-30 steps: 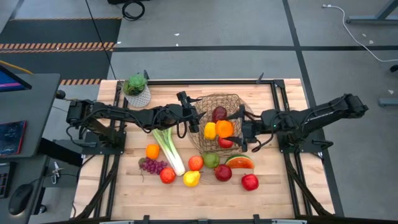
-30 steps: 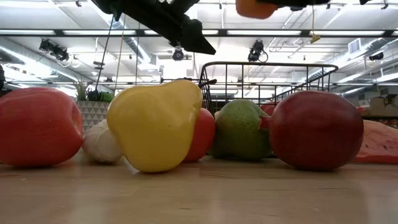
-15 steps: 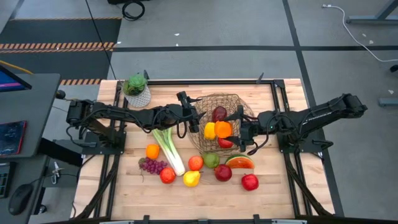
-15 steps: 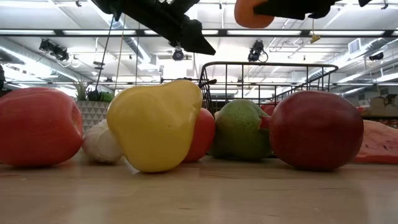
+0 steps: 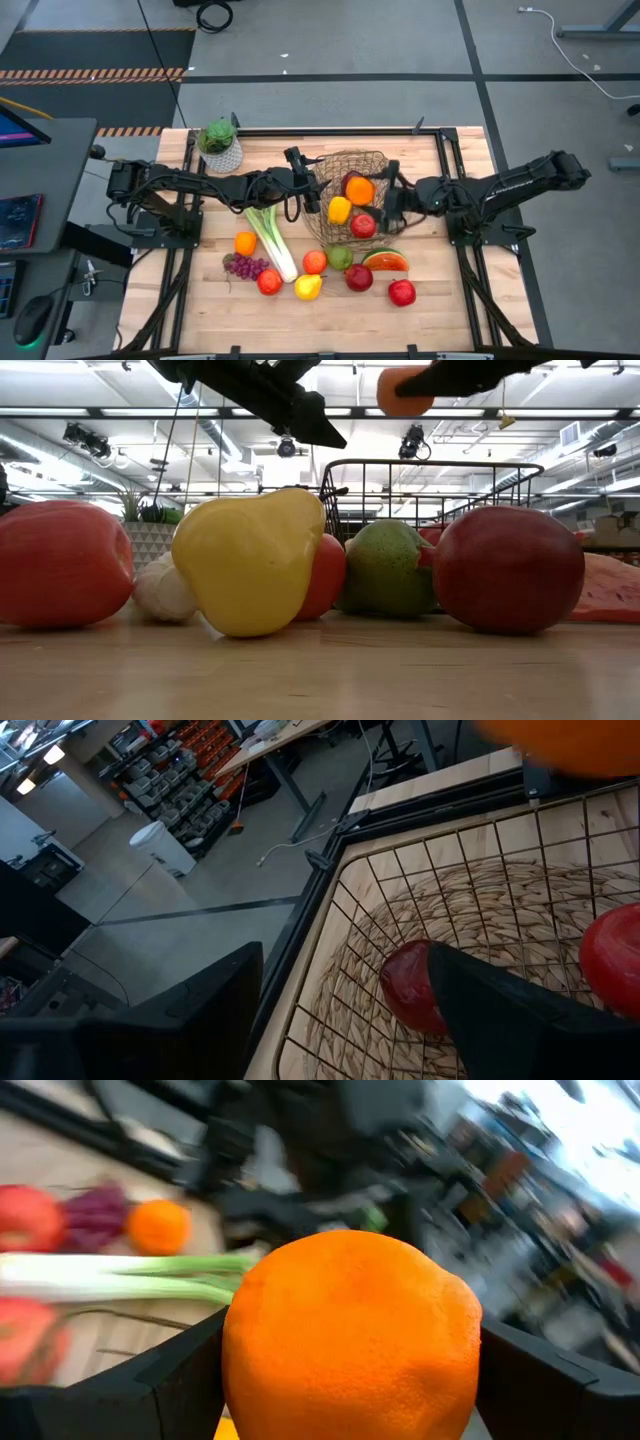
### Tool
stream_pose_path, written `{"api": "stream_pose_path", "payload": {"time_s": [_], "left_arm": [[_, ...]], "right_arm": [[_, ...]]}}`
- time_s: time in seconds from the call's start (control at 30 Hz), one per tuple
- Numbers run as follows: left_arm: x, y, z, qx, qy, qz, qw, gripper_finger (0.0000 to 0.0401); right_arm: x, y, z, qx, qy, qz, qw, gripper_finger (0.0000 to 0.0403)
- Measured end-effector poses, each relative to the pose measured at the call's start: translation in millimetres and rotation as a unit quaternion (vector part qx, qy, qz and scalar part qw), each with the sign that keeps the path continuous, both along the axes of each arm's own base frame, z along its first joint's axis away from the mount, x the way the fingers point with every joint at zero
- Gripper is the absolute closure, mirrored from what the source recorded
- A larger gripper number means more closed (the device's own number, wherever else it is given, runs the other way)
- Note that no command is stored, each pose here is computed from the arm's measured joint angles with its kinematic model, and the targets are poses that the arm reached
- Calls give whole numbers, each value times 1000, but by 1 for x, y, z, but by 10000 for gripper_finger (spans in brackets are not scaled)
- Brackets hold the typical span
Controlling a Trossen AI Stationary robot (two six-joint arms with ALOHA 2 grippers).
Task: Build produce basket
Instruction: Put the orange into the brown wire basket
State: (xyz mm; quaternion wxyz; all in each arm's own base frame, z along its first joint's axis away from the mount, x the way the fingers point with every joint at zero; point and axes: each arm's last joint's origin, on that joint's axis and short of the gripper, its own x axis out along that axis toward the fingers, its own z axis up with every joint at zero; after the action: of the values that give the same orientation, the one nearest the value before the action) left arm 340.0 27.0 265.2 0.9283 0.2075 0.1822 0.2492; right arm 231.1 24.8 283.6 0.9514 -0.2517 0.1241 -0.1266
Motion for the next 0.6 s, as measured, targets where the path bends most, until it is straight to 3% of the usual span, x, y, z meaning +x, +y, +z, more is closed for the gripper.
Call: {"api": "stream_pose_path", "payload": {"time_s": [0.27, 0.6], "left_arm": [[0, 0, 0, 0, 0, 0, 1000, 113], [0, 0, 0, 0, 1, 0, 1000, 113]], "right_arm": [[1, -19, -1, 137, -48, -85, 986, 52], [-2, -43, -9, 296, -91, -176, 934, 52]]}}
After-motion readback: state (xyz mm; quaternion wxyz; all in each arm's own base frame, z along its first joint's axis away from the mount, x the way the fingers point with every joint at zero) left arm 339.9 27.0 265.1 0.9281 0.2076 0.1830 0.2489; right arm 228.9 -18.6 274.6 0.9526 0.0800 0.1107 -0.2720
